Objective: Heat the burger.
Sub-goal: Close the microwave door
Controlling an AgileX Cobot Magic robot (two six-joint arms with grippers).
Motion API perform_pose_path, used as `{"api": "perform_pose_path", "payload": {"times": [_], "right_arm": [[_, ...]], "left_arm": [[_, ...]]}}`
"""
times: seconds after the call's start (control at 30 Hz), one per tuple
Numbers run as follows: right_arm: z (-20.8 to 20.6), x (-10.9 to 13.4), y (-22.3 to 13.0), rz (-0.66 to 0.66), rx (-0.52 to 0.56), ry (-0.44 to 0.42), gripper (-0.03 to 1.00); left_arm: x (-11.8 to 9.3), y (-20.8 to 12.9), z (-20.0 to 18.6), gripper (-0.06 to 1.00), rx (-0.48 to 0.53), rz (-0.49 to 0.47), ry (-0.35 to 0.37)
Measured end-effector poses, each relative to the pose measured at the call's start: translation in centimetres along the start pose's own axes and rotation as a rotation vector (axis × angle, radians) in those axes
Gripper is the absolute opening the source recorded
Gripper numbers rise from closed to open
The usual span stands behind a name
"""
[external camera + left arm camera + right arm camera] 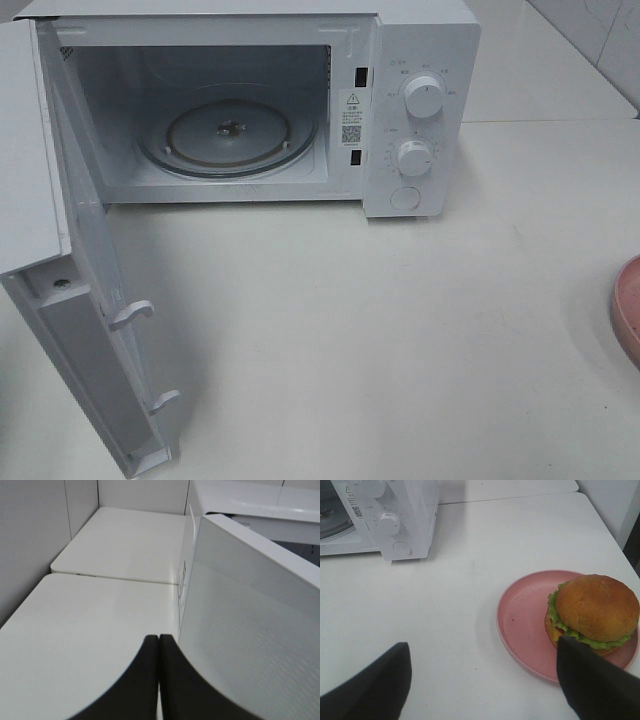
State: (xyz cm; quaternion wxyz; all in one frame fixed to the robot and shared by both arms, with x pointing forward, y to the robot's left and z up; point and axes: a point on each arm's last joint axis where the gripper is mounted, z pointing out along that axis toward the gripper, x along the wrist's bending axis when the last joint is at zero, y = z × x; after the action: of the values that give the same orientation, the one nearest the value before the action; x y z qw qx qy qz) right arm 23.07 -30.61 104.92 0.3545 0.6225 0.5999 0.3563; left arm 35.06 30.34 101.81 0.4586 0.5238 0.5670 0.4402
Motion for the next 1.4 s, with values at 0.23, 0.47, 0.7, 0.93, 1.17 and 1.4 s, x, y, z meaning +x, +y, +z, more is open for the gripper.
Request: {"api": "perform_pose_path", "payload": {"times": [0.23, 0.47, 0.7, 0.93, 1.17, 1.4], "right_arm": [[0.0, 0.0, 0.0, 0.0, 0.0, 0.0, 0.77], [0.0, 0.0, 0.0, 0.0, 0.0, 0.0, 0.77], [0.0, 0.0, 0.0, 0.0, 0.0, 0.0, 0.77], [0.0, 0.0, 0.0, 0.0, 0.0, 0.0, 0.77], [0.0, 0.0, 0.0, 0.0, 0.0, 0.0, 0.77], [0.0, 0.0, 0.0, 0.0, 0.0, 0.0, 0.77]], "left_arm": [[-0.3, -0.7, 2.1, 0.0, -0.056, 0.025, -0.02], [-2.4, -1.9, 5.0, 0.0, -0.035, 0.114, -0.164], [-3.7, -2.8, 6.5, 0.0, -0.04, 0.12, -0.282], [-5.2, -4.4, 8.4, 0.0, -0.014, 0.09, -0.431], [-6.4, -4.8, 10.5, 0.0, 0.021, 0.095, -0.524], [-7.7, -4.7, 12.3, 0.0, 0.034, 0.081, -0.577]]}}
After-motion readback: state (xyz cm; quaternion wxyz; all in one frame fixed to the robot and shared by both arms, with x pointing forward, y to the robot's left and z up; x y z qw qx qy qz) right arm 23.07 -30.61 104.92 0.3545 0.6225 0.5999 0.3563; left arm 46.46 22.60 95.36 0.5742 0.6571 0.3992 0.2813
